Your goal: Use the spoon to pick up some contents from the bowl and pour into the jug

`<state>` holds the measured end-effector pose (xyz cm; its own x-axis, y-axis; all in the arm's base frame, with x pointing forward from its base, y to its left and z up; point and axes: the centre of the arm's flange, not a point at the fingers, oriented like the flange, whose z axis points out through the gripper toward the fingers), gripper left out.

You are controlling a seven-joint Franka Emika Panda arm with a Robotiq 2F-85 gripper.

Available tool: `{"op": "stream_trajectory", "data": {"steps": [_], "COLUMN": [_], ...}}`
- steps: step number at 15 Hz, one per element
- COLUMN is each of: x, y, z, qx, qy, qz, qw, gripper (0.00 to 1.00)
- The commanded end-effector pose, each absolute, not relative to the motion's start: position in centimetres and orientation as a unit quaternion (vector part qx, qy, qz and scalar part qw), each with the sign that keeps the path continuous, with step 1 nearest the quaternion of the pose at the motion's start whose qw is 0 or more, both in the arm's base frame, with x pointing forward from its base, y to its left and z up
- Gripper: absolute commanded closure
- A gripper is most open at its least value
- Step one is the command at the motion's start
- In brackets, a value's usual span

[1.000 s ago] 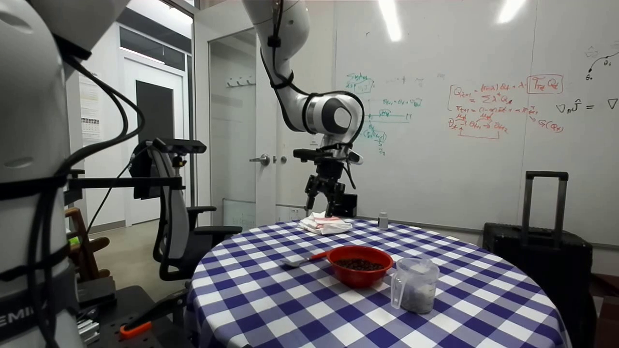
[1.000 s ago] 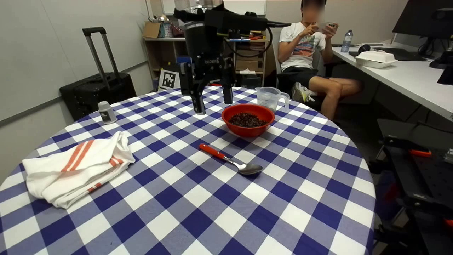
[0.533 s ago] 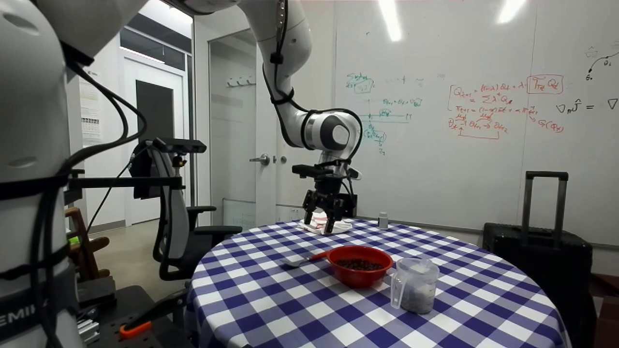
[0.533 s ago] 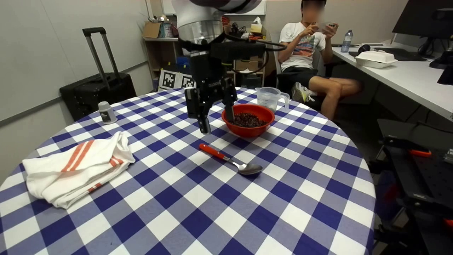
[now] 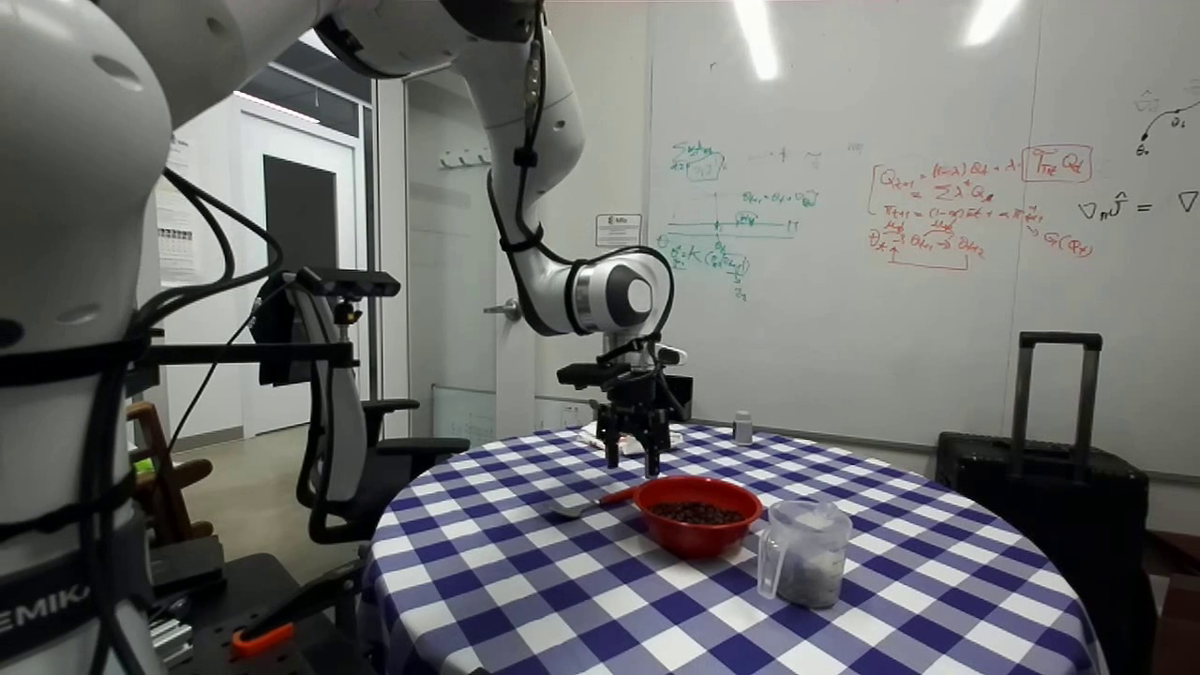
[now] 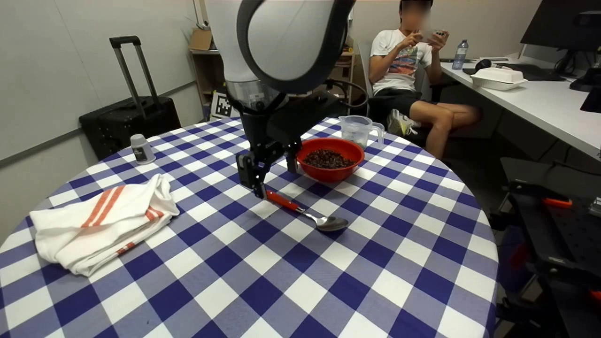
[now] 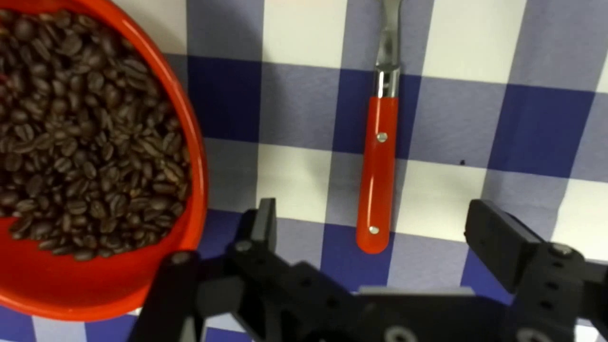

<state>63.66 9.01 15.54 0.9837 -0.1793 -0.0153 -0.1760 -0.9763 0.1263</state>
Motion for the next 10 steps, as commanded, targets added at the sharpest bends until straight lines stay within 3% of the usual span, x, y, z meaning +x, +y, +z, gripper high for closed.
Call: {"op": "stream_trajectory", "data": {"steps": [1,4,5,7,10], "x": [64.0,64.1,64.2,64.3,64.5], "y": [9.0,8.5,8.3,8.1,7.9], "z": [13.8,13.3,13.2,13.3,13.6], "qx": [0.987,0.984,0.983,0.982,0.98], "qy": [-0.121,-0.146,-0.153,-0.162,-0.171], "qz": [0.021,0.012,0.01,0.007,0.007], "qw": [0.1,0.103,0.102,0.1,0.097], "gripper": [0.0,0.03,0.27,0.29,0.51]}}
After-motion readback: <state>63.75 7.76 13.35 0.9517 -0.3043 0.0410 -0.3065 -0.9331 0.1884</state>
